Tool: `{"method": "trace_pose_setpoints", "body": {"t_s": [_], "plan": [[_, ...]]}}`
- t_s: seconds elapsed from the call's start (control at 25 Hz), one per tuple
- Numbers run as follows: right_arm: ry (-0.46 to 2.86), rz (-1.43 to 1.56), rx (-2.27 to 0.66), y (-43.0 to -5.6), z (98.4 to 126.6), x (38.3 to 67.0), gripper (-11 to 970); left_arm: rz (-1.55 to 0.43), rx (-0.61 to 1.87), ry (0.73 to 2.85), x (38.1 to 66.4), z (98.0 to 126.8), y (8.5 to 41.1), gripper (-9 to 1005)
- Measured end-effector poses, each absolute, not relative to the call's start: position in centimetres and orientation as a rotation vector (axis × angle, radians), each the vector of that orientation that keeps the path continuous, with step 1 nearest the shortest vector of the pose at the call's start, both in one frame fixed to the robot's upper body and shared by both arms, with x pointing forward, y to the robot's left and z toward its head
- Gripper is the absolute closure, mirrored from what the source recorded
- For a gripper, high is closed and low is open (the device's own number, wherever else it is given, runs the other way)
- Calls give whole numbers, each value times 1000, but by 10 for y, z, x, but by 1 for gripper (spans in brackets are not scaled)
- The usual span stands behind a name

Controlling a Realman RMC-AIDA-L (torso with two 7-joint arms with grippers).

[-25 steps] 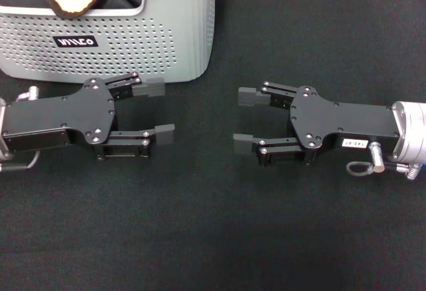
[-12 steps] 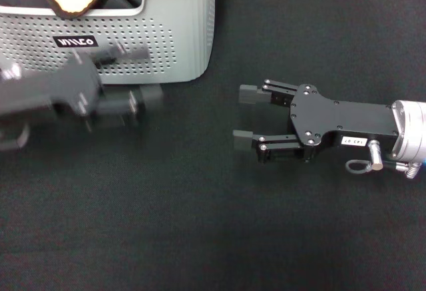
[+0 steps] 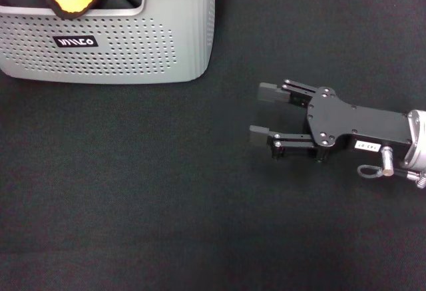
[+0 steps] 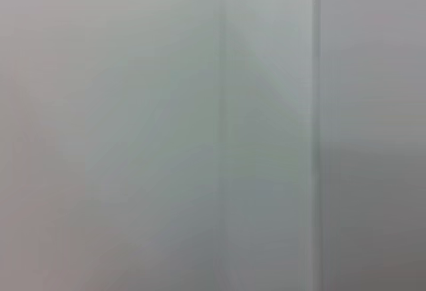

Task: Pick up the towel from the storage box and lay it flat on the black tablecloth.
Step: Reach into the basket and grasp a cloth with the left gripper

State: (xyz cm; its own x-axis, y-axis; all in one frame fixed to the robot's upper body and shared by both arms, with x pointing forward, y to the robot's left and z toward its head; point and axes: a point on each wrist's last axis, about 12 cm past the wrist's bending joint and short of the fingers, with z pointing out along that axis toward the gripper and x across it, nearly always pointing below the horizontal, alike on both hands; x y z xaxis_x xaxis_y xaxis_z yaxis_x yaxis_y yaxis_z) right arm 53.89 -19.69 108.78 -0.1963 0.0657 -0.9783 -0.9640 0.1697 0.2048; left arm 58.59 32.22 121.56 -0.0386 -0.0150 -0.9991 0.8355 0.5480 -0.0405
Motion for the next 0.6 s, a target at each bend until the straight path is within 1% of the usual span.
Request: {"method": "trace_pose_setpoints", "body": {"t_s": [0.12,0.24,0.44,0.6], "plan": [[1405,1228,-913,-200,1084,537,88,-663,769,1540,606,1235,308,226],[1419,1208,-889,-204,1078,531,88,-577,799,1623,622,1246,288,239],[1442,1186,-871,-205,1072,529,88,-516,808,1737,647,1254,256,261],[1450,1177,-870,-204,1069,528,88,-504,811,1828,661,1251,239,279]]}}
